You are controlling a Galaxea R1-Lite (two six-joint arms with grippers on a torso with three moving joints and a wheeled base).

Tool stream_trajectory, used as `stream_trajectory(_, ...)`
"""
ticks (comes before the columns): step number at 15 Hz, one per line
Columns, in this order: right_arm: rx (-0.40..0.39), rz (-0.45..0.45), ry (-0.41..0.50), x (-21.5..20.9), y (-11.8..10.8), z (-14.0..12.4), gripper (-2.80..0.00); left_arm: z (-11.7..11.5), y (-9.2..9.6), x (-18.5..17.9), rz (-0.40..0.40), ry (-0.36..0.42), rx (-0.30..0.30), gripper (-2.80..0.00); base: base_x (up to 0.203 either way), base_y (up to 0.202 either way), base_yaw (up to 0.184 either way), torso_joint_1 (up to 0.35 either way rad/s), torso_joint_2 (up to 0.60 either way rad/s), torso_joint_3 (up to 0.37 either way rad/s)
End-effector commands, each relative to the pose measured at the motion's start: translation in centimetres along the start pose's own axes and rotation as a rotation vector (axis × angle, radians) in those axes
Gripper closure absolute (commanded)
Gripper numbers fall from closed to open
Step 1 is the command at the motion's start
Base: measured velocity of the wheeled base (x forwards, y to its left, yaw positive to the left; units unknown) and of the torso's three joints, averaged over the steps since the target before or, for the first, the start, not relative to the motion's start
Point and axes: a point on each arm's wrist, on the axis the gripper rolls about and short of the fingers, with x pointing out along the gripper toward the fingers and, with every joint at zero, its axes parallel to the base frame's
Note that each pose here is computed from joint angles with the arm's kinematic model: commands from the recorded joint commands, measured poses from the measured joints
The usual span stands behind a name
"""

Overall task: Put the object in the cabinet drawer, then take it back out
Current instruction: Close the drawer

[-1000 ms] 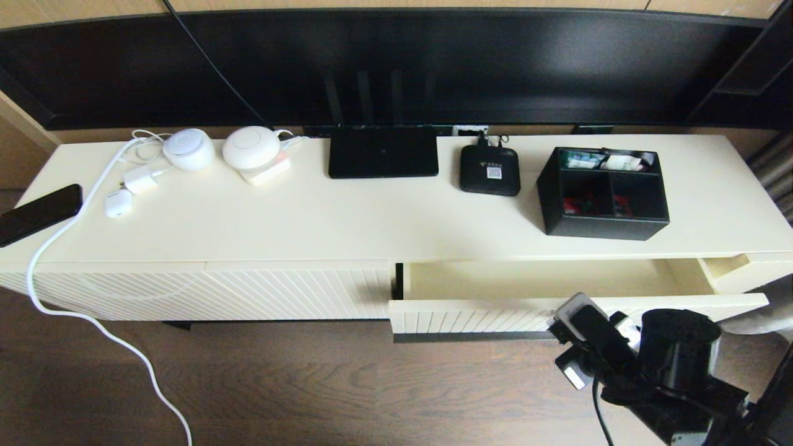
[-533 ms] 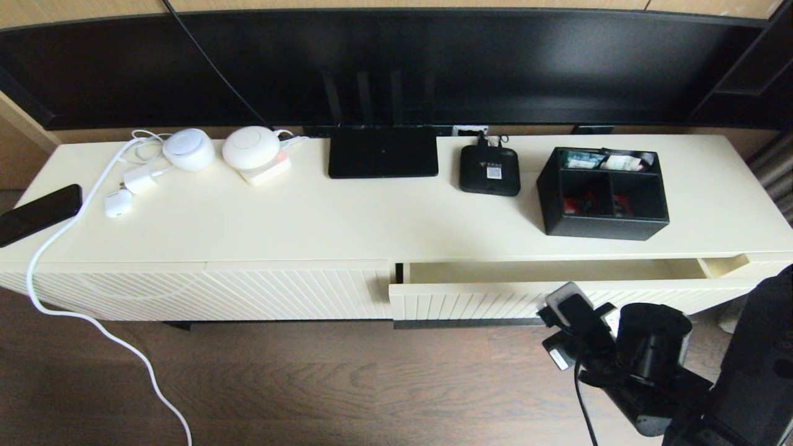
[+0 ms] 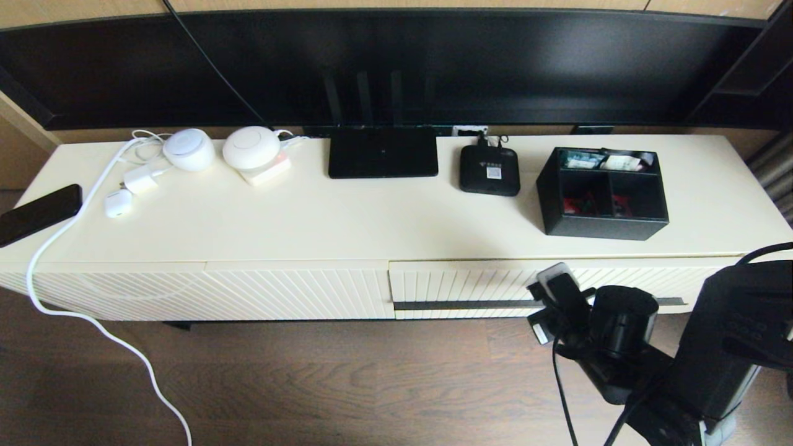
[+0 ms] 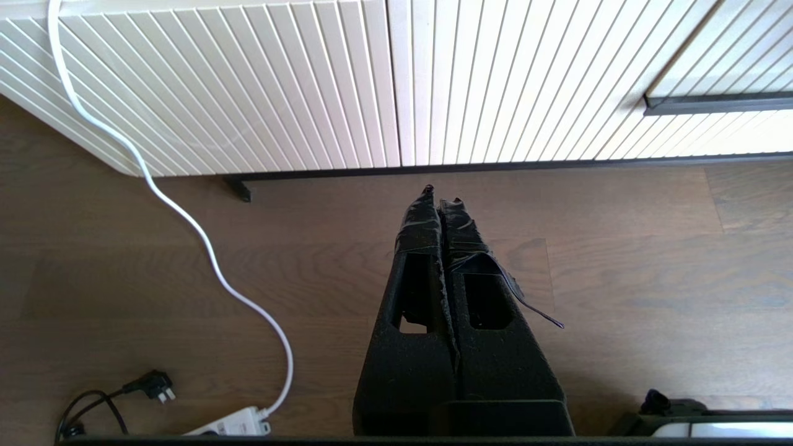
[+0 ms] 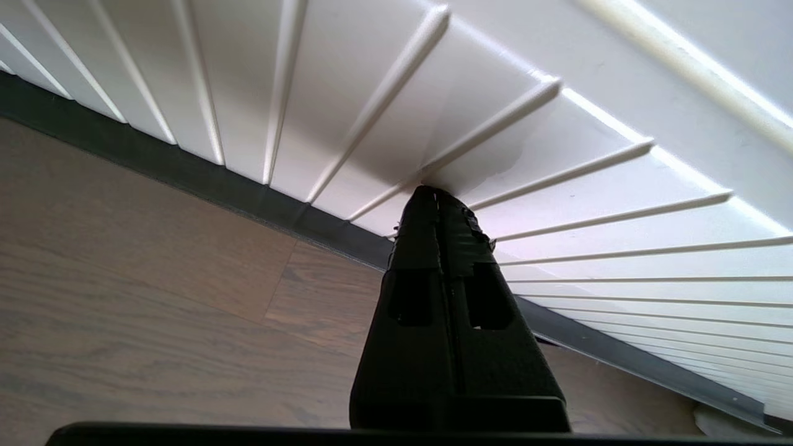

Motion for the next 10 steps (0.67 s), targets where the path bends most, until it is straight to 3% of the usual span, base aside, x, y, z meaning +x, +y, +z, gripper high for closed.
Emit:
stream_trajectory(1, 0.002, -0.013, -0.004, 1.0, 0.2, -0.4, 0.0, 0.0, 0.0, 0.0, 0.0, 0.002, 0.001, 0.0, 0.0, 0.0, 0.0, 0.0, 0.0, 0.0)
stream_trajectory(5, 0.01, -0.026, -0.021, 1.8, 0.2, -0.1, 0.0, 0.0, 0.0, 0.0, 0.0, 0.0, 0.001, 0.0, 0.0, 0.0, 0.0, 0.0, 0.0, 0.0)
stream_trajectory(10, -0.019, -0.017, -0.014, -2.2, -1.6, 0.9, 0.0, 0.0, 0.0, 0.0, 0.0, 0.001, 0.001, 0.0, 0.0, 0.0, 0.0, 0.0, 0.0, 0.0)
